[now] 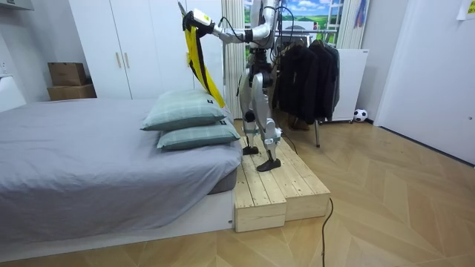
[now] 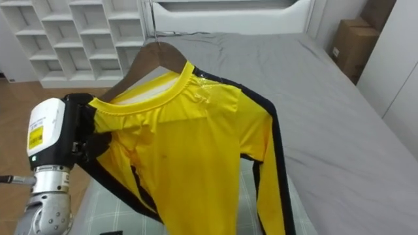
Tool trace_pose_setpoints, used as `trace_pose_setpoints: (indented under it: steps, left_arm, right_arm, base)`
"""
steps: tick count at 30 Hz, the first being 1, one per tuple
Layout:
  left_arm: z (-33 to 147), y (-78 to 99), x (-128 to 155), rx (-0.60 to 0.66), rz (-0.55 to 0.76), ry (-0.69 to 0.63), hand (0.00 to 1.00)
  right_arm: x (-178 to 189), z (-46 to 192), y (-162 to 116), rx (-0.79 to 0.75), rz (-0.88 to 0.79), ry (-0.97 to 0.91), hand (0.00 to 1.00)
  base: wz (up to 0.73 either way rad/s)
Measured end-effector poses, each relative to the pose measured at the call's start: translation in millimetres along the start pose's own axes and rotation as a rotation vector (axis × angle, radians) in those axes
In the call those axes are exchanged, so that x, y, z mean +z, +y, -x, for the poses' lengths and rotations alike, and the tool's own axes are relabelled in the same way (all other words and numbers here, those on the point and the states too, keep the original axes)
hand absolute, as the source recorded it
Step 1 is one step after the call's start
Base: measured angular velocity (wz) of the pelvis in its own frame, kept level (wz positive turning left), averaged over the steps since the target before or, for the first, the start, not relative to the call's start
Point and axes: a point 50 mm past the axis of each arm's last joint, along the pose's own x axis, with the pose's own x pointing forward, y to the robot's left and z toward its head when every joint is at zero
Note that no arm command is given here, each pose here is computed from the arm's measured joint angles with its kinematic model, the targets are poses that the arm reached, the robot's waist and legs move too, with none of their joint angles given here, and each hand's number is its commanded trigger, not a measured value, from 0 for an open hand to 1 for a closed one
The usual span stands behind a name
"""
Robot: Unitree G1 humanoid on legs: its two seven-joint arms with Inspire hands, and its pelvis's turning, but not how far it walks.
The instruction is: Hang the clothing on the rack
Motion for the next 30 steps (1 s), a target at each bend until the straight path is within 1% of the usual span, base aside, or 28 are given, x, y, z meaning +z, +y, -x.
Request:
trace_pose_setpoints:
  steps: [3, 6, 8, 9, 11, 12, 14, 15, 17, 20, 25, 28, 30]
  left_arm:
    - [-1.0, 4.5, 3.0, 0.034, 0.005, -0.017, 1.0]
    - [-1.4, 8.6, 3.8, 0.061, 0.0, -0.029, 1.0]
    - [3.9, 9.6, 2.7, 0.057, -0.002, -0.027, 1.0]
    - [6.1, 10.4, 2.8, 0.057, -0.002, -0.026, 1.0]
    - [15.0, 10.9, 2.5, 0.046, -0.004, -0.023, 1.0]
    - [15.9, 10.4, 2.2, 0.042, -0.004, -0.022, 1.0]
    - [19.1, 10.3, -0.9, 0.037, -0.011, -0.007, 1.0]
    - [20.2, 10.4, -1.9, 0.035, -0.012, -0.002, 1.0]
    - [21.6, 10.0, -2.6, 0.026, -0.017, 0.001, 1.0]
    - [21.7, 9.2, -2.2, 0.017, -0.016, 0.001, 1.0]
    - [22.7, 6.6, -0.1, 0.017, -0.01, 0.003, 1.0]
    - [22.7, 6.3, 0.2, 0.015, -0.008, 0.004, 1.0]
    - [22.9, 5.5, 0.7, 0.01, -0.015, 0.001, 1.0]
  right_arm:
    - [13.8, -0.2, -9.2, -0.065, 0.052, -0.052, 0.0]
    - [52.4, 3.4, -15.4, -0.146, 0.175, -0.213, 0.0]
    - [90.4, 13.1, -20.5, -0.22, 0.264, -0.384, 0.0]
    - [99.7, 16.9, -21.4, -0.243, 0.277, -0.428, 0.0]
    - [132.9, 36.2, -21.5, -0.325, 0.338, -0.612, 0.0]
    - [141.4, 41.7, -21.1, -0.344, 0.353, -0.658, 0.0]
    - [171.9, 66.8, -17.6, -0.429, 0.45, -0.836, 0.0]
    - [178.5, 73.6, -16.8, -0.452, 0.468, -0.883, 0.0]
    - [198.0, 98.3, -14.0, -0.525, 0.512, -1.028, 0.0]
    - [209.2, 115.8, -10.5, -0.559, 0.496, -1.135, 0.0]
    - [215.5, 127.9, -9.4, -0.577, 0.48, -1.194, 0.0]
    - [223.6, 144.6, -6.2, -0.588, 0.482, -1.269, 0.0]
    - [230.0, 161.6, 3.8, -0.592, 0.511, -1.359, 0.0]
  base:
    - [0.0]
    - [-0.01]
    - [0.0]
    - [0.0]
    - [0.0]
    - [0.0]
    - [0.0]
    - [0.0]
    - [0.0]
    - [0.0]
    - [0.0]
    - [0.0]
    - [0.0]
